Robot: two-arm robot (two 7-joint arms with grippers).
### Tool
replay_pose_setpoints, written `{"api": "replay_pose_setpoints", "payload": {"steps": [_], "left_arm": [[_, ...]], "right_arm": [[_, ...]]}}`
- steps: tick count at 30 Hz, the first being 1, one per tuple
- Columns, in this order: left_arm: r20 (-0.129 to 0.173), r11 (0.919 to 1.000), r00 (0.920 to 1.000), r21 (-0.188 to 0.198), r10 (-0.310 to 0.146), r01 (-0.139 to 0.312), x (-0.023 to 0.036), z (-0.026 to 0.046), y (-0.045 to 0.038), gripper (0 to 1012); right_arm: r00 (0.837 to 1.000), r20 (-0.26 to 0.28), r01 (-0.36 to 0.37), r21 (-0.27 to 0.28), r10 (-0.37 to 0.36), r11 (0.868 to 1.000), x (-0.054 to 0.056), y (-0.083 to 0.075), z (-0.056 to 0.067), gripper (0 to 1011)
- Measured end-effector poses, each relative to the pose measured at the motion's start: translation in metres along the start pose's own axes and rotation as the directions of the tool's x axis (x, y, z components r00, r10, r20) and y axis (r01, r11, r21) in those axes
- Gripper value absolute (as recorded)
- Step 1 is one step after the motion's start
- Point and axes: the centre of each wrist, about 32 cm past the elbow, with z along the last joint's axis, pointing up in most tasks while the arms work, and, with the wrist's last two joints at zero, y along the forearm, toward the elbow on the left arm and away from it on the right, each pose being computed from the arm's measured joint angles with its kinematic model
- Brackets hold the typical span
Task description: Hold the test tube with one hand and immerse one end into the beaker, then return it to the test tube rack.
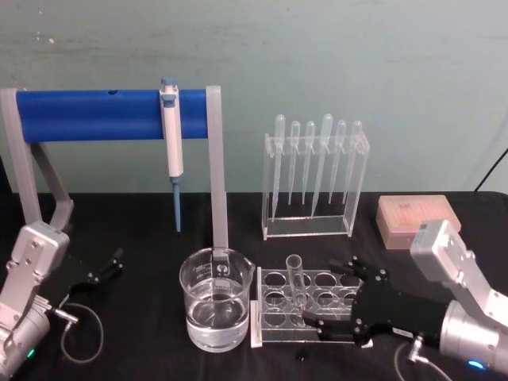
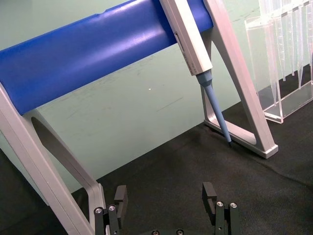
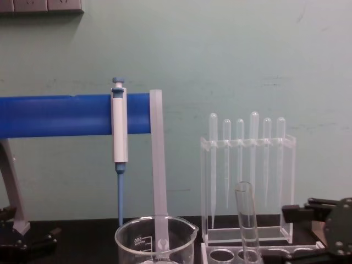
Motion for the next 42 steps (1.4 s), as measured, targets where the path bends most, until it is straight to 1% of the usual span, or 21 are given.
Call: {"api": "replay_pose_setpoints", "payload": {"steps": [3,5,6,7,15,24,33,36,42], "left_arm": [[0.0,1.0,1.0,0.0,0.0,0.0,0.0,0.0,0.0,1000],[0.0,1.0,1.0,0.0,0.0,0.0,0.0,0.0,0.0,1000],[0.0,1.0,1.0,0.0,0.0,0.0,0.0,0.0,0.0,1000],[0.0,1.0,1.0,0.0,0.0,0.0,0.0,0.0,0.0,1000],[0.0,1.0,1.0,0.0,0.0,0.0,0.0,0.0,0.0,1000],[0.0,1.0,1.0,0.0,0.0,0.0,0.0,0.0,0.0,1000],[0.0,1.0,1.0,0.0,0.0,0.0,0.0,0.0,0.0,1000],[0.0,1.0,1.0,0.0,0.0,0.0,0.0,0.0,0.0,1000],[0.0,1.0,1.0,0.0,0.0,0.0,0.0,0.0,0.0,1000]], "right_arm": [[1.0,-0.009,-0.012,0.006,0.012,1.0,0.005,0.008,0.001,1002],[1.0,-0.01,-0.013,0.008,0.013,1.0,0.006,0.009,0.001,1002],[1.0,-0.009,-0.02,0.013,0.02,1.0,0.007,0.013,0.003,1002],[1.0,-0.009,-0.02,0.013,0.02,1.0,0.007,0.013,0.003,1002],[0.999,-0.016,-0.041,0.034,0.042,0.999,0.012,0.028,0.004,1002],[0.998,-0.013,-0.054,0.046,0.055,0.997,0.014,0.036,0.006,1002],[0.998,-0.012,-0.055,0.045,0.056,0.997,0.014,0.037,0.006,1002],[0.998,-0.012,-0.055,0.046,0.055,0.997,0.014,0.036,0.006,983],[0.998,-0.012,-0.054,0.047,0.055,0.997,0.014,0.036,0.006,839]]}}
